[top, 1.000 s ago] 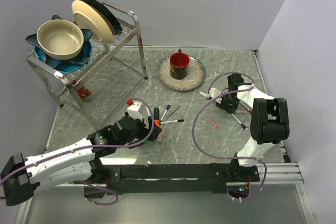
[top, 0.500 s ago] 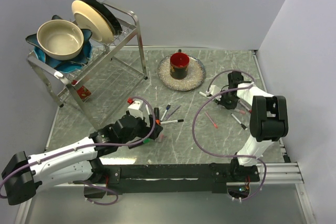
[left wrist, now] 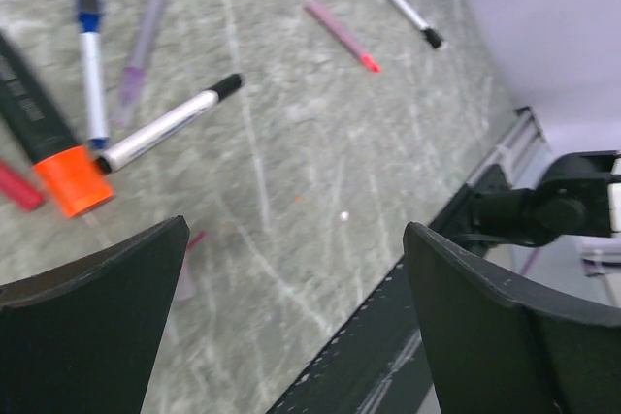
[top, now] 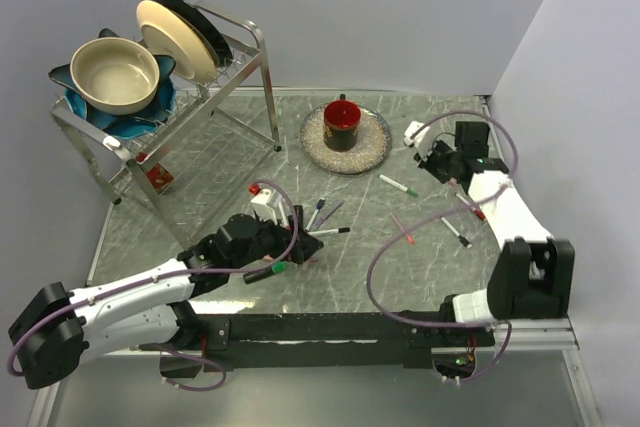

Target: Open the pen caps

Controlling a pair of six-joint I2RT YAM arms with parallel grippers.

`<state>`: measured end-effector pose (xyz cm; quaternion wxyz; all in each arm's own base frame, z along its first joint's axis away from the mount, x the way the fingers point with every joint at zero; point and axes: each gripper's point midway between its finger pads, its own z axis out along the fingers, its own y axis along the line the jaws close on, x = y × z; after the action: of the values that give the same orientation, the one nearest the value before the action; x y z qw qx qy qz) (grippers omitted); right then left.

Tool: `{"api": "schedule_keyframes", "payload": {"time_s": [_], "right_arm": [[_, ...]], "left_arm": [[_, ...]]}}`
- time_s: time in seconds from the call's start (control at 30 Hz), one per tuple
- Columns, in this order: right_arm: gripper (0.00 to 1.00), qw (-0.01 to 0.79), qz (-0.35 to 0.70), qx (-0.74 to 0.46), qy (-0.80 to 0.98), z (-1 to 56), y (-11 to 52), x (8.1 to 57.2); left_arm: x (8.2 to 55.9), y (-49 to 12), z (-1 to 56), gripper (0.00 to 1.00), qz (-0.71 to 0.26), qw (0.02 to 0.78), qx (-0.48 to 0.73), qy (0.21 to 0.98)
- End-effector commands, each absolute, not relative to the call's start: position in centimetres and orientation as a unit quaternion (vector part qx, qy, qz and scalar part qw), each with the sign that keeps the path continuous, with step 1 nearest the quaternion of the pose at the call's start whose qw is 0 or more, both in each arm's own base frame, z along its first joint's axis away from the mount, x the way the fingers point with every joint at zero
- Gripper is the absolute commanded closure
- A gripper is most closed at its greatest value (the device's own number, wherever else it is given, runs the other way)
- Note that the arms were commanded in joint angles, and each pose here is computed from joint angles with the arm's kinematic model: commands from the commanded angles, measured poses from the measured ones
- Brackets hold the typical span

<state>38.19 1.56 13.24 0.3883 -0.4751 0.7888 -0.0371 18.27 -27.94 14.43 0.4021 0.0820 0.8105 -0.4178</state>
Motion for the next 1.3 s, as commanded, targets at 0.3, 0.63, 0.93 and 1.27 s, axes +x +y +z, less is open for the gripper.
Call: {"api": "schedule_keyframes", "payload": {"time_s": [0.3,0.63,0.93,1.27], "right_arm": [[1.0,0.523,0.303,-0.149,0.782,25.9,10.0,32.3],[1.0,0.517,0.413,0.082,0.745,24.1,8.9,29.9],[1.0,0.494,0.461,0.086,0.732,24.8,9.9,29.2],[1.0,0.49,0.469,0.088,0.73,24.8,10.0,29.0]], "left_arm": [[19.6,-36.8,23.8,0.03,-0.572,0.405,0.143,0.699],[22.9,-42.7,24.9,0.1,-0.617,0.375,0.123,0.68],[24.8,-46.0,22.7,0.27,-0.606,0.336,0.101,0.714],[24.1,-48.2,22.1,0.43,-0.619,0.306,0.126,0.713]]}}
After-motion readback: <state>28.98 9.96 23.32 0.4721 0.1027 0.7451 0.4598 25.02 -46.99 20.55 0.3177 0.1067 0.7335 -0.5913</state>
